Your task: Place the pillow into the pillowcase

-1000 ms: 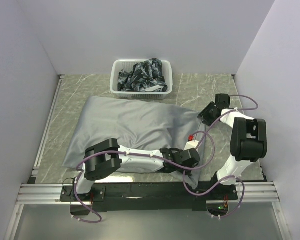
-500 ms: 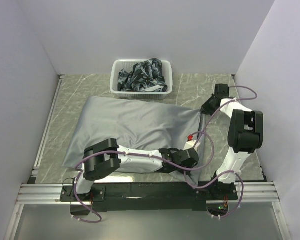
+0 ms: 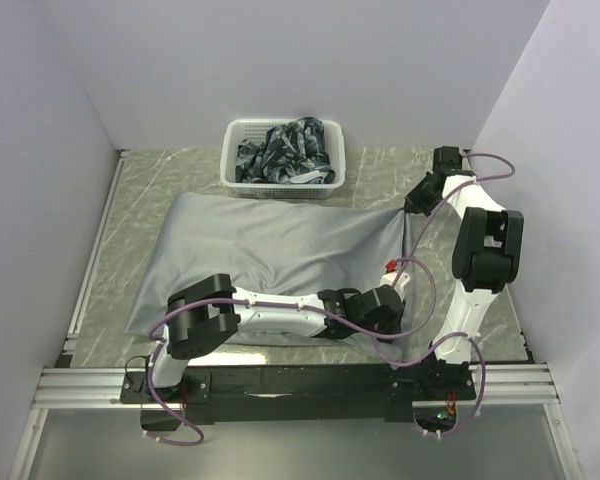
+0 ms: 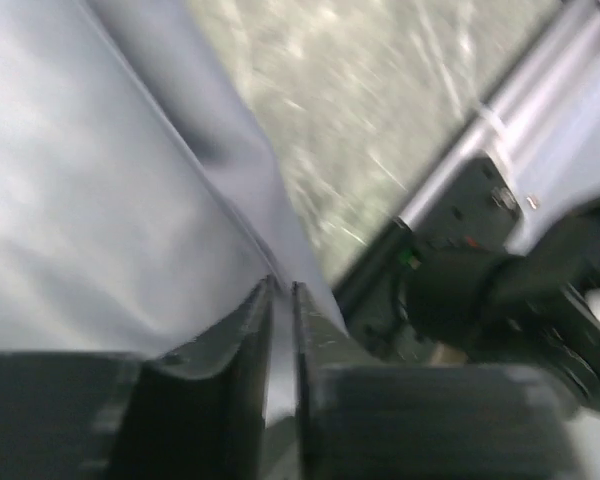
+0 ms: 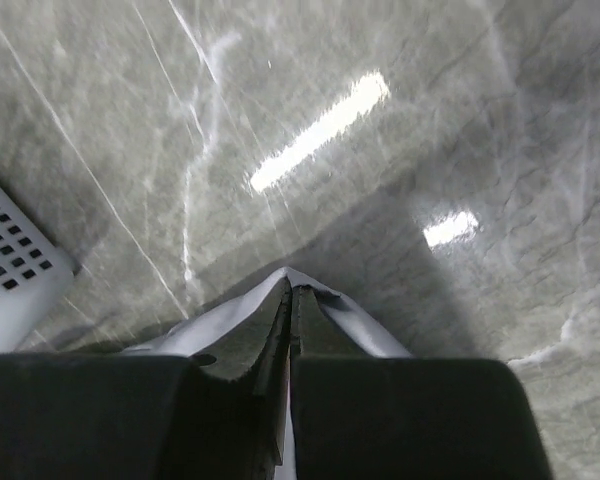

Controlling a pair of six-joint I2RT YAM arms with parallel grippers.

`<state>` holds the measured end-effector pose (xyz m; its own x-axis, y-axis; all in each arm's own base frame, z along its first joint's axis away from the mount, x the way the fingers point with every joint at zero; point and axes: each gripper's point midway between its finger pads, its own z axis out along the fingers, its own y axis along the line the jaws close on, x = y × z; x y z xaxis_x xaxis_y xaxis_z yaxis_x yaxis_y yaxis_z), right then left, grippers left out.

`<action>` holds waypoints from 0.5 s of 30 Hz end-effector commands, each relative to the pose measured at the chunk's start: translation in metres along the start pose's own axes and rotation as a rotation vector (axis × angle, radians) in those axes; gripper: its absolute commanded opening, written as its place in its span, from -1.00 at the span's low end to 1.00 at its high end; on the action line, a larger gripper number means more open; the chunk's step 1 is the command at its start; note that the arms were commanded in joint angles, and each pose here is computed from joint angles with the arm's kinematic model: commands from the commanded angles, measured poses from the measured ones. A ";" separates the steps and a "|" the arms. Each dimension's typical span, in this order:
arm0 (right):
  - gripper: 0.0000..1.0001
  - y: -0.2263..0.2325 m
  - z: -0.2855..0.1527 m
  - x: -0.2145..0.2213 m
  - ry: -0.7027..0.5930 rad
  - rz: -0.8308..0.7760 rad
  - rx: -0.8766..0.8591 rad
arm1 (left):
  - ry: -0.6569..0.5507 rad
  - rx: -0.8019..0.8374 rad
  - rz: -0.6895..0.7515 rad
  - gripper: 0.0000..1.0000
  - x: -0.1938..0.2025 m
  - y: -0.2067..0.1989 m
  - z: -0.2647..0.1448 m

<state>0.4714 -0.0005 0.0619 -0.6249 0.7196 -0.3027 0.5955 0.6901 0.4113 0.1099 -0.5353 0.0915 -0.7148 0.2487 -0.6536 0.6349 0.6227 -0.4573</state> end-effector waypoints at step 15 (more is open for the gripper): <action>-0.81 0.004 -0.030 -0.067 -0.158 0.016 -0.066 | 0.114 0.006 0.002 -0.22 0.042 -0.010 -0.018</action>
<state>0.4792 -0.0267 0.0691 -0.5879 0.7359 -0.3360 0.5981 0.6751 0.4319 0.0838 -0.5163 0.0825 -0.7382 0.3053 -0.6015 0.6340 0.6184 -0.4643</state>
